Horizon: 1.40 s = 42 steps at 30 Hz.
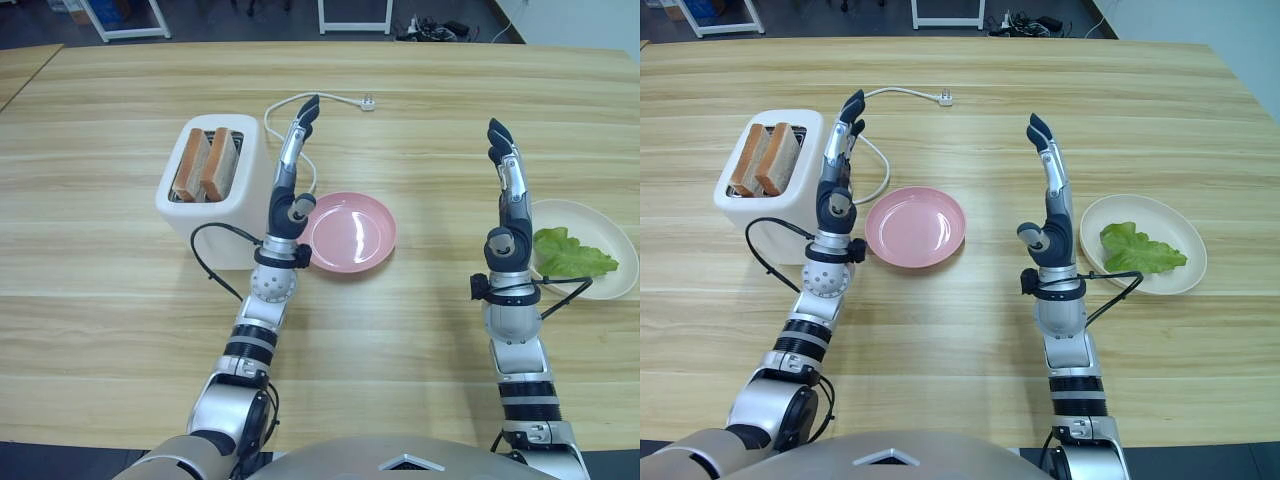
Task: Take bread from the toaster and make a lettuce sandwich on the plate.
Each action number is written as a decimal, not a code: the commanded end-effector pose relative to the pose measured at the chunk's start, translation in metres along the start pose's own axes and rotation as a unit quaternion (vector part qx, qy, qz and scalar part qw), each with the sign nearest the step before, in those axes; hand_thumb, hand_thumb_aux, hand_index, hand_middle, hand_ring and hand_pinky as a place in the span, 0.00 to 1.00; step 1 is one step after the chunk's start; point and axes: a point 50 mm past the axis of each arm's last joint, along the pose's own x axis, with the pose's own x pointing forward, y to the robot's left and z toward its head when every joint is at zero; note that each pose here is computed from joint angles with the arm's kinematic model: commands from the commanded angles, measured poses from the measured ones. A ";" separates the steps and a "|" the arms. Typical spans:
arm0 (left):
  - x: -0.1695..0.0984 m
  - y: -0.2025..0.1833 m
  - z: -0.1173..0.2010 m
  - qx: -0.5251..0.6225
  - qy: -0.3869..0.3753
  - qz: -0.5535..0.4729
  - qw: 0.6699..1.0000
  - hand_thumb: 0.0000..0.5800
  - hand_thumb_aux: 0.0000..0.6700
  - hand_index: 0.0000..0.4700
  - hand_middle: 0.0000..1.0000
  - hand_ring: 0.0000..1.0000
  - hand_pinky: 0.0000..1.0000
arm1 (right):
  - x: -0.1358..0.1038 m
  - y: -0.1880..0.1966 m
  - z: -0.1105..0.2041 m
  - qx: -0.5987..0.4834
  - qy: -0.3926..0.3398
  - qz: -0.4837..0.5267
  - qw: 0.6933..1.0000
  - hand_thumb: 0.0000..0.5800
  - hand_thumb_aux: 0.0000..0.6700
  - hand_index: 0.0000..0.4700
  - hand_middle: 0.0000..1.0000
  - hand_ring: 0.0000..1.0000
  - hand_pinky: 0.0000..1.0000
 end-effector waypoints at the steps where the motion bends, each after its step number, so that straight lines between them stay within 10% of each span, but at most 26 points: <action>1: 0.005 0.007 0.004 0.002 -0.008 -0.002 1.000 0.00 0.00 0.00 0.00 0.00 0.00 | -0.001 -0.004 0.001 -0.008 0.005 -0.016 1.000 0.00 0.00 0.00 0.00 0.00 0.00; 7: 0.007 0.017 0.019 0.011 -0.051 0.008 0.999 0.00 0.00 0.00 0.00 0.00 0.00 | 0.000 -0.011 0.003 -0.017 0.000 -0.020 1.000 0.00 0.00 0.00 0.00 0.00 0.00; 16: 0.020 0.146 0.105 0.121 -0.201 0.105 0.966 0.00 0.00 0.00 0.00 0.00 0.00 | -0.001 -0.008 0.000 -0.020 0.008 -0.002 1.000 0.00 0.00 0.00 0.00 0.00 0.00; 24: 0.006 0.183 0.061 0.525 -0.045 -0.011 0.850 0.00 0.00 0.00 0.00 0.00 0.00 | -0.003 -0.013 0.002 -0.034 0.006 -0.001 0.999 0.00 0.00 0.00 0.00 0.00 0.00; 31: -0.023 0.203 0.015 0.602 0.085 -0.076 0.790 0.01 0.00 0.00 0.00 0.00 0.00 | -0.005 -0.013 0.005 -0.035 0.007 0.002 0.999 0.00 0.00 0.00 0.00 0.00 0.00; 34: -0.027 0.208 0.013 0.589 0.101 -0.085 0.797 0.35 0.19 0.19 0.00 0.00 0.00 | -0.007 -0.014 0.005 -0.037 0.013 0.004 0.999 0.00 0.00 0.00 0.00 0.00 0.00; 37: -0.034 0.210 0.010 0.563 0.130 -0.099 0.810 0.00 0.00 0.00 0.00 0.00 0.00 | -0.008 -0.014 0.005 -0.037 0.016 0.005 0.999 0.00 0.00 0.00 0.00 0.00 0.00; 42: -0.041 0.213 0.001 0.542 0.174 -0.112 0.814 0.00 0.00 0.00 0.00 0.00 0.00 | -0.010 -0.013 0.006 -0.037 0.020 0.005 0.999 0.00 0.00 0.00 0.00 0.00 0.00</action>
